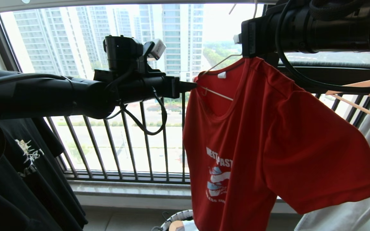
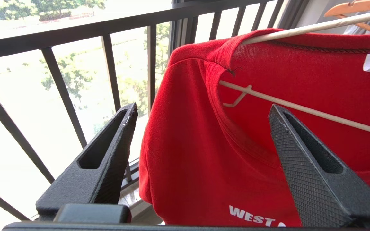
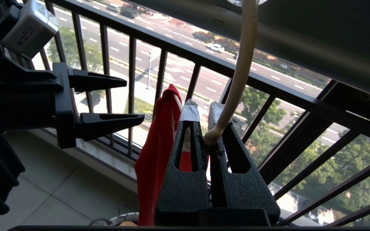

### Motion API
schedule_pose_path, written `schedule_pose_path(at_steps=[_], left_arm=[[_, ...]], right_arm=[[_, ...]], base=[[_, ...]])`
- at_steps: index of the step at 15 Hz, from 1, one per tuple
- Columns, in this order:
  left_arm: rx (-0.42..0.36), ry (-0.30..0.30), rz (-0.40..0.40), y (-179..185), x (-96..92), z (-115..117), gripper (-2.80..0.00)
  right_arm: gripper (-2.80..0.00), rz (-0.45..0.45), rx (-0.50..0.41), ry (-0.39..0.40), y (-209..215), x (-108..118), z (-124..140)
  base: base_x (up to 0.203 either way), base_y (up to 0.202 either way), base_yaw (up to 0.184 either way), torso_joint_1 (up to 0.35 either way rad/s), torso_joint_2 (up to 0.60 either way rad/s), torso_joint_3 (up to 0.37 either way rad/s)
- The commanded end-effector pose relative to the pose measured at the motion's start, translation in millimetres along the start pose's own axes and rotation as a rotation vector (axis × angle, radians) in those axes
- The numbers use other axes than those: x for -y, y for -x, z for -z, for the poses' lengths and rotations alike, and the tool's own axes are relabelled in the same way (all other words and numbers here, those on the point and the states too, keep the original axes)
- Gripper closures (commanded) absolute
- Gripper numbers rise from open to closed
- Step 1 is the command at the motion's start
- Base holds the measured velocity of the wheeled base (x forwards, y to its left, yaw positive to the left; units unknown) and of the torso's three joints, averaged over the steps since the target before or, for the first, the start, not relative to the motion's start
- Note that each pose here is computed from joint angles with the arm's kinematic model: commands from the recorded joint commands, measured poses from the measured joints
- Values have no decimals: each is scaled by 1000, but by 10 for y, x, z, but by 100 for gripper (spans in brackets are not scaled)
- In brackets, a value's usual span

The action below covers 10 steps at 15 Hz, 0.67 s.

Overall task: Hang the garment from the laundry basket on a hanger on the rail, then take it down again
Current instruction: Take the clothes off the clothes rack

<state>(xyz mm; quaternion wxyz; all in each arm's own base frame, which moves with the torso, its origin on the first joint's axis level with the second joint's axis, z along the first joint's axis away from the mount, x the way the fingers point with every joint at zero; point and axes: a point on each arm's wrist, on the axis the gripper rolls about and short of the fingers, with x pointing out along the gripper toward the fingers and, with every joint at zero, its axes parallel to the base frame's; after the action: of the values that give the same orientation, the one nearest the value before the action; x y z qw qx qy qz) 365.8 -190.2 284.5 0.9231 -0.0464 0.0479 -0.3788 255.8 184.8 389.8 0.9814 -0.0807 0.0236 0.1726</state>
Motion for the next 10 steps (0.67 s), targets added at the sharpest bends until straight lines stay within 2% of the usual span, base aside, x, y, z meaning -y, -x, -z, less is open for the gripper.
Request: schedule_pose_path(at_steps=[1, 3, 7, 8, 10], left_arm=[[-12, 5, -6, -210, -69, 125, -280], [1, -1, -37, -324, -74, 155, -280], [43, -56, -96, -480, -106, 145, -280], [52, -59, -106, -511, -107, 138, 0], [52, -77, -111, -525, -111, 144, 0]], right_arm=[[0, 1, -2, 2, 0, -1, 3], [0, 1, -1, 1, 6, 1, -1], [0, 1, -5, 3, 10, 2, 3], [0, 0, -13, 5, 12, 2, 10], [0, -8, -16, 6, 18, 2, 10]], base=[[0, 0, 0, 0, 0, 0], [0, 0, 0, 0, 0, 0], [0, 0, 0, 0, 0, 0], [0, 0, 0, 0, 0, 0], [0, 0, 0, 0, 0, 0]])
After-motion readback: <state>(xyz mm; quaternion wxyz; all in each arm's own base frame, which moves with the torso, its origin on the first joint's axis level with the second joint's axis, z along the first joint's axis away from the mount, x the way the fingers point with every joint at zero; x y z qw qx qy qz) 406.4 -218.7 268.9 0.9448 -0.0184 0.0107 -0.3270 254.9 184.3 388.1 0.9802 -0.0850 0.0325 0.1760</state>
